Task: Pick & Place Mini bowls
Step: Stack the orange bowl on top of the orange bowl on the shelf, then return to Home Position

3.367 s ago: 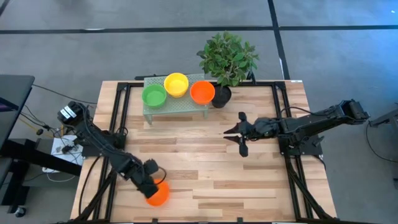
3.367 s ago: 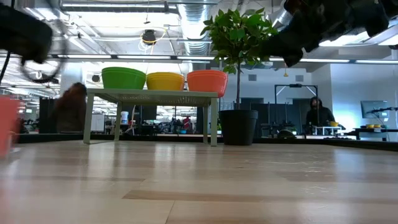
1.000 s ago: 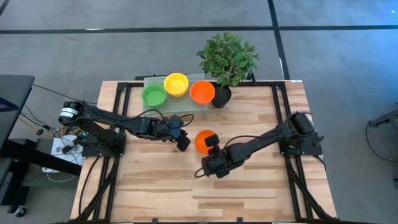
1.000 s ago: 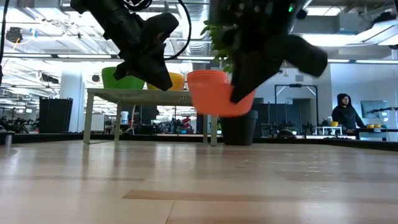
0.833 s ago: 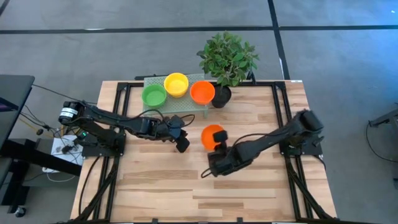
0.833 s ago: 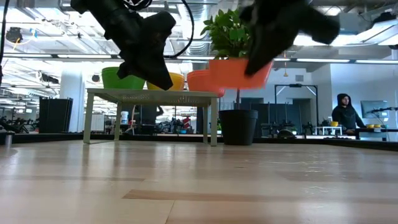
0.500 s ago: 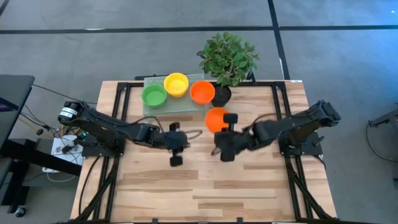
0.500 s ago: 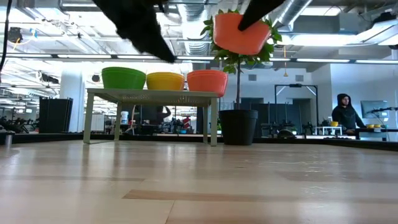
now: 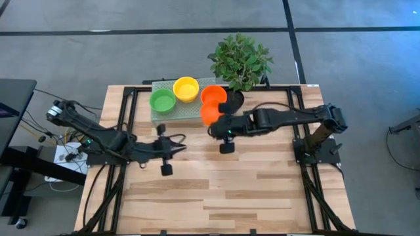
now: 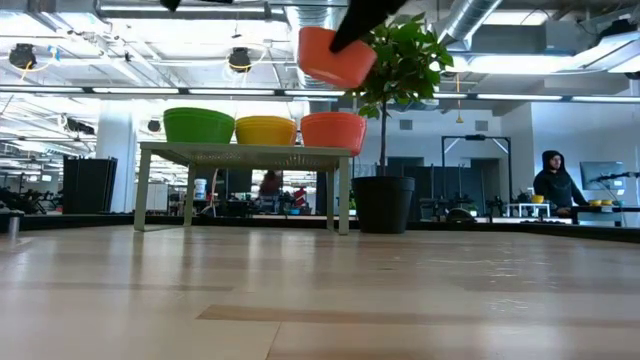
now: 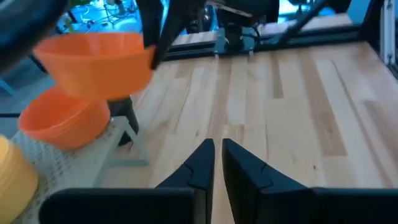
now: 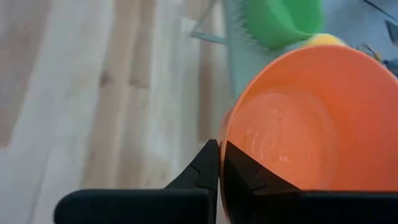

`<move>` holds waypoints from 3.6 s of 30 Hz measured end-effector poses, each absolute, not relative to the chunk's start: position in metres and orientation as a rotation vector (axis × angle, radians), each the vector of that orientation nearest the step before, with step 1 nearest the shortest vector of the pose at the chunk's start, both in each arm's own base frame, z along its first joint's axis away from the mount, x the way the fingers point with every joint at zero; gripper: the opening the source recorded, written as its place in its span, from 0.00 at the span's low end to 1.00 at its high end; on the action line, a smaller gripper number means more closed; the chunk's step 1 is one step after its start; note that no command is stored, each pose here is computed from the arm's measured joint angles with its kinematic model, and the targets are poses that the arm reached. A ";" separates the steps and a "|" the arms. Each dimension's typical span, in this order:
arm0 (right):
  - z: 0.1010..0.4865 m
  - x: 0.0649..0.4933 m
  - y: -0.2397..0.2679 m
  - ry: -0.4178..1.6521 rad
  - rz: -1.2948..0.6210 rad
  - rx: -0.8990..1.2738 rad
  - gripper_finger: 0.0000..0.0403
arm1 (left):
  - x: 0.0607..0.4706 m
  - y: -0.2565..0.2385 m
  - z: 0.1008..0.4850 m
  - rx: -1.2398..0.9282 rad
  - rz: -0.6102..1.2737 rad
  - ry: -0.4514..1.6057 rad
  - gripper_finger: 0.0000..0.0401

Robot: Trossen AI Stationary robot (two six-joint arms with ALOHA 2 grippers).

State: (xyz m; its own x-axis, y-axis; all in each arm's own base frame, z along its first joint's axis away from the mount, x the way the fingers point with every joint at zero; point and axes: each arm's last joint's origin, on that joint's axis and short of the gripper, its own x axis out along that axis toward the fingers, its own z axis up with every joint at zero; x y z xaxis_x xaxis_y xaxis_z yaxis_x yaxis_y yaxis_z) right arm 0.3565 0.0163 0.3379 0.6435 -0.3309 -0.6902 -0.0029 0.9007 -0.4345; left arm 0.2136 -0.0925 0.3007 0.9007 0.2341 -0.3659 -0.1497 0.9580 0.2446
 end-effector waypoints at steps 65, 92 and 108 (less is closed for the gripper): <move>0.369 0.402 -0.066 0.980 -0.278 -0.185 0.20 | 0.197 -0.082 0.292 0.110 0.220 0.316 0.07; 0.346 0.174 0.020 0.487 -0.193 -0.073 0.18 | 0.144 -0.051 0.295 -0.017 0.407 0.202 0.07; 0.207 0.092 0.012 0.078 -0.085 0.099 0.18 | 0.085 -0.023 0.226 -0.185 0.260 -0.022 0.07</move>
